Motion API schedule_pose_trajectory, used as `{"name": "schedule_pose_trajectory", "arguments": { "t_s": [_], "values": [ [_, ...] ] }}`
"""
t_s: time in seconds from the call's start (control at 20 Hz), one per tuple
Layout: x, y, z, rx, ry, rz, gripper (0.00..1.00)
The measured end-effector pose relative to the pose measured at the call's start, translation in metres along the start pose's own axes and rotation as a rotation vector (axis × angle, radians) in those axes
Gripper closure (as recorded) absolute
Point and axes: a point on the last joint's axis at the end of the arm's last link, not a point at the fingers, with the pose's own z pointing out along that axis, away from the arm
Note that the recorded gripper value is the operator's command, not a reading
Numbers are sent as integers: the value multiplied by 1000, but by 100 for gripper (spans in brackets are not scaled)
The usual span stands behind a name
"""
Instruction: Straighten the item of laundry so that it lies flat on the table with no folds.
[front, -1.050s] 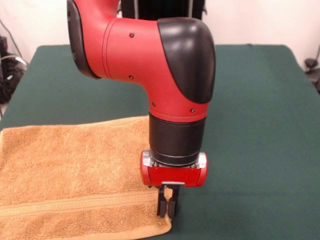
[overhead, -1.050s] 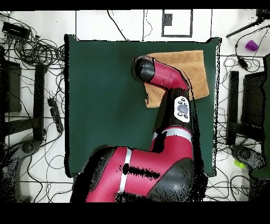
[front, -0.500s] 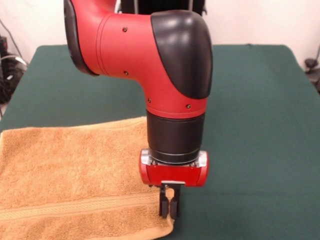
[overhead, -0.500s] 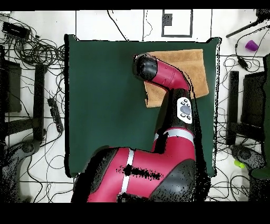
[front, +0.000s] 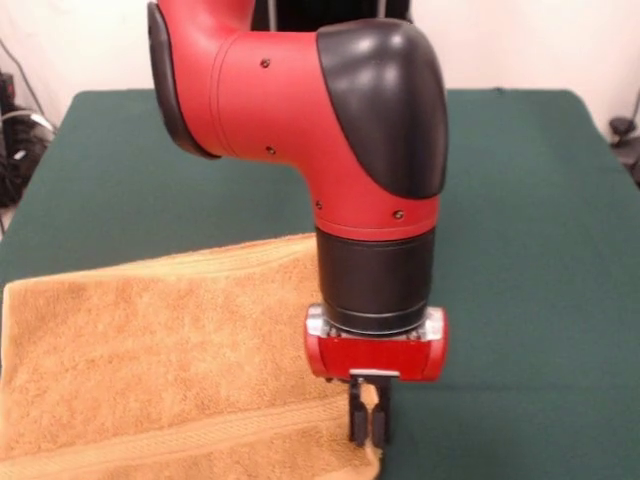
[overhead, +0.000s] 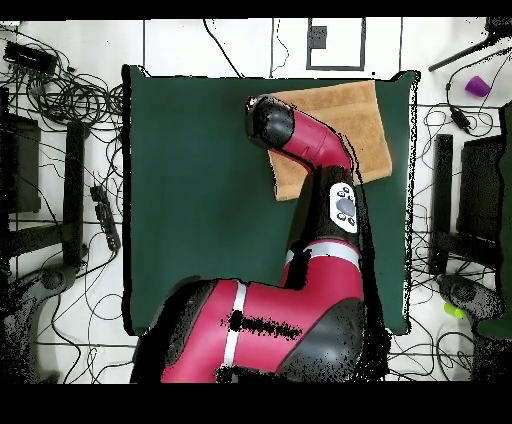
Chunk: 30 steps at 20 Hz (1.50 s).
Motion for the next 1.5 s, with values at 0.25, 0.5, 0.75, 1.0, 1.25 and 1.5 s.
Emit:
{"name": "schedule_pose_trajectory", "arguments": {
  "t_s": [0.25, 0.5, 0.75, 1.0, 1.25, 1.5],
  "values": [
    [-17, 21, -9, -30, -15, 2, 100],
    [-46, 39, -21, -56, -56, 12, 100],
    [-67, 43, -14, -76, -113, 39, 100],
    [-52, 40, 10, -78, -108, 53, 100],
    [-32, 38, 33, -75, -77, 57, 100],
    [-27, 39, 41, -75, -74, 57, 100]
  ]
}}
